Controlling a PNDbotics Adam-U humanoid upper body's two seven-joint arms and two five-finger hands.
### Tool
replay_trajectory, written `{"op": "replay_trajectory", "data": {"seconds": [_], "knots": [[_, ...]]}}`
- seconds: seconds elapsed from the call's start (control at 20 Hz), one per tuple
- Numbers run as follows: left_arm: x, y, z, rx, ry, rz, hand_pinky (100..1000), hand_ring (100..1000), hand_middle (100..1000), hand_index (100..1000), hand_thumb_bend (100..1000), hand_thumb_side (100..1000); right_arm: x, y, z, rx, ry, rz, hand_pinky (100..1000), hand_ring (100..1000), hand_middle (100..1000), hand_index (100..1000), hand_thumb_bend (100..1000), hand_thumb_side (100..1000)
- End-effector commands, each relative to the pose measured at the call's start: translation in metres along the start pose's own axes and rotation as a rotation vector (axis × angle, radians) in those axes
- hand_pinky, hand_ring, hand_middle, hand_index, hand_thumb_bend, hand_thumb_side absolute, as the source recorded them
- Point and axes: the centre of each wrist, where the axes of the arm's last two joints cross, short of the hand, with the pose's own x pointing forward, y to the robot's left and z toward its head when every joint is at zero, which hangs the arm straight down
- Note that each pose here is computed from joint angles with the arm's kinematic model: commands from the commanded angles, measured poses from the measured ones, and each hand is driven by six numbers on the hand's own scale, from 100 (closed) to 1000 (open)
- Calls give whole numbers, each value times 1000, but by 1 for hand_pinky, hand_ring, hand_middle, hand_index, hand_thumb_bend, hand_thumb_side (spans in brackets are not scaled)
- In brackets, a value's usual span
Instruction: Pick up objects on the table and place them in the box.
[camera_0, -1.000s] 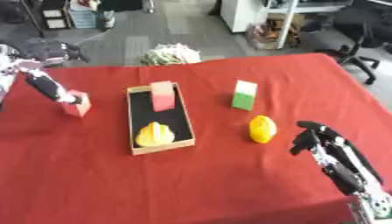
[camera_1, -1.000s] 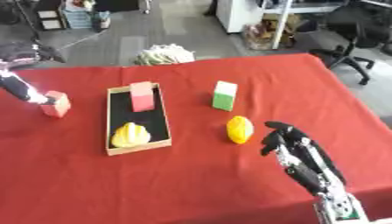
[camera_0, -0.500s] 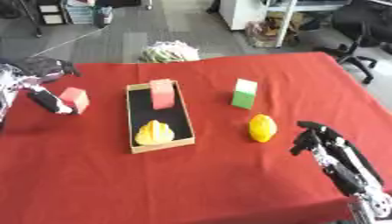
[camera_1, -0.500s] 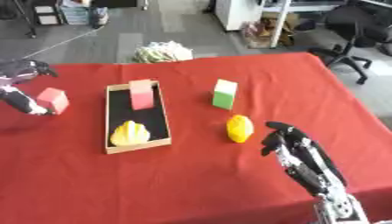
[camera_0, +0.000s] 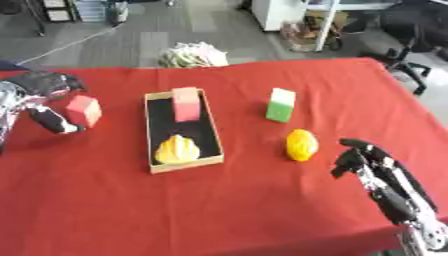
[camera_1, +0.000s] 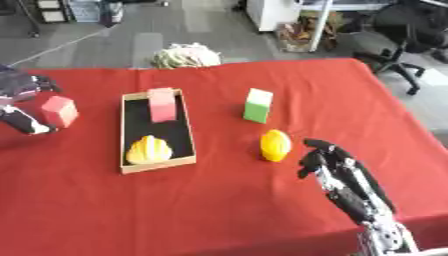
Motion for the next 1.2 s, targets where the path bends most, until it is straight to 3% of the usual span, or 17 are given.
{"op": "replay_trajectory", "data": {"seconds": [0.05,0.9,1.1,1.2], "knots": [[-19,11,9,39,45,-29,887,899,878,923,398,421,6,-2,-5,2,-29,4,594,500,542,823,100,531],[-22,12,11,95,79,-51,851,856,864,907,340,387,6,0,-9,-5,-39,-6,594,499,542,822,100,541],[-20,8,10,69,85,-63,771,758,767,835,328,383,6,0,-10,-2,-42,-5,595,500,542,822,100,540],[-19,4,9,47,90,-67,679,633,629,742,310,358,6,0,-9,-1,-41,-5,595,500,542,822,100,539]]}}
